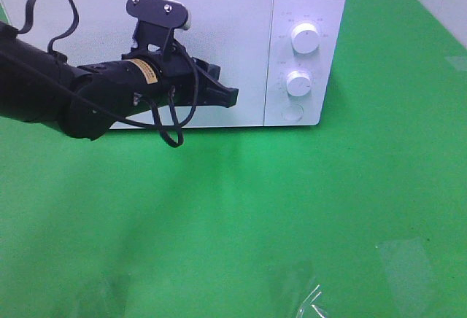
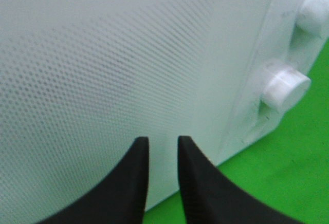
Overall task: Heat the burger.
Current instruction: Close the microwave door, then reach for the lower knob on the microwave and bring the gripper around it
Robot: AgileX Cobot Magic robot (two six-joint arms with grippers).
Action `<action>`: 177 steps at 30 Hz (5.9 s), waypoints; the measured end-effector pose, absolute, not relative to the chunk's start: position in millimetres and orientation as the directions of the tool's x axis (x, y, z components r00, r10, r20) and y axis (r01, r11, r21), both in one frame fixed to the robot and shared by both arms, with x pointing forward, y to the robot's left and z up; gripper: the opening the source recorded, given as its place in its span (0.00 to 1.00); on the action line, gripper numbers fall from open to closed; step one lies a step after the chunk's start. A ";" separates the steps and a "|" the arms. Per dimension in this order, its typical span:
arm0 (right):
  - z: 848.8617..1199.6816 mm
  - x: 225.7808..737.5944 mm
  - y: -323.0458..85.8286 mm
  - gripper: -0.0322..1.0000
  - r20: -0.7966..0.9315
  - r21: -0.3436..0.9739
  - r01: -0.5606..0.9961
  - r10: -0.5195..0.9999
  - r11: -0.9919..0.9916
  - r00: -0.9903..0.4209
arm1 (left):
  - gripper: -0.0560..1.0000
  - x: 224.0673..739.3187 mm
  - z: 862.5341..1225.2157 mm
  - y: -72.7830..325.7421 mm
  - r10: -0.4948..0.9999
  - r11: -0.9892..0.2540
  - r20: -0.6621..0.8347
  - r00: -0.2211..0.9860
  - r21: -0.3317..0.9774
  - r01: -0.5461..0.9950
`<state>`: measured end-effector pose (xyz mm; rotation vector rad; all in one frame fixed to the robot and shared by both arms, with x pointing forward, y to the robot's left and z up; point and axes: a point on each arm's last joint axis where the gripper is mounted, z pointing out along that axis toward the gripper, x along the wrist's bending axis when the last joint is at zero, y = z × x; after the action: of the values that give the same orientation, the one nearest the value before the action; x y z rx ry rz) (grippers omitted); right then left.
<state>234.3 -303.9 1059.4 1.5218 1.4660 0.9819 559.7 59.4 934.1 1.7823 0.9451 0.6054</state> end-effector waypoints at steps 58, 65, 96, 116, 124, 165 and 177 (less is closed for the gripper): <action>1059.4 234.3 -303.9 0.77 0.008 0.921 0.388 0.999 -0.020 0.032 | 0.99 392.1 1053.9 290.9 0.994 -0.066 -0.058 0.088 0.313 0.947; 1059.4 234.3 -303.9 0.77 0.008 0.921 0.388 0.999 -0.020 0.032 | 0.99 354.6 1052.7 292.1 0.995 -0.062 -0.045 0.093 0.468 0.882; 1059.4 234.3 -303.9 0.77 0.008 0.921 0.388 0.999 -0.020 0.032 | 0.99 232.8 1056.0 296.8 0.995 -0.062 0.025 0.094 0.904 0.423; 1059.4 234.3 -303.9 0.77 0.008 0.921 0.388 0.999 -0.020 0.032 | 0.99 232.8 1056.0 296.8 0.995 -0.062 0.025 0.094 0.904 0.423; 1059.4 234.3 -303.9 0.77 0.008 0.921 0.388 0.999 -0.020 0.032 | 0.99 232.8 1056.0 296.8 0.995 -0.062 0.025 0.094 0.904 0.423; 1096.2 317.9 -299.0 0.77 0.020 0.960 0.281 1.000 -0.022 0.008 | 0.99 232.8 1056.0 296.8 0.995 -0.062 0.025 0.094 0.904 0.423; 1088.3 374.2 -295.9 0.77 0.022 0.951 0.310 1.000 -0.020 -0.005 | 0.99 232.8 1056.0 296.8 0.995 -0.062 0.025 0.094 0.904 0.423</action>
<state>374.2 -295.9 1088.3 1.4503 1.4345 1.0658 232.8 296.8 1056.0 1.6000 1.4335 0.9356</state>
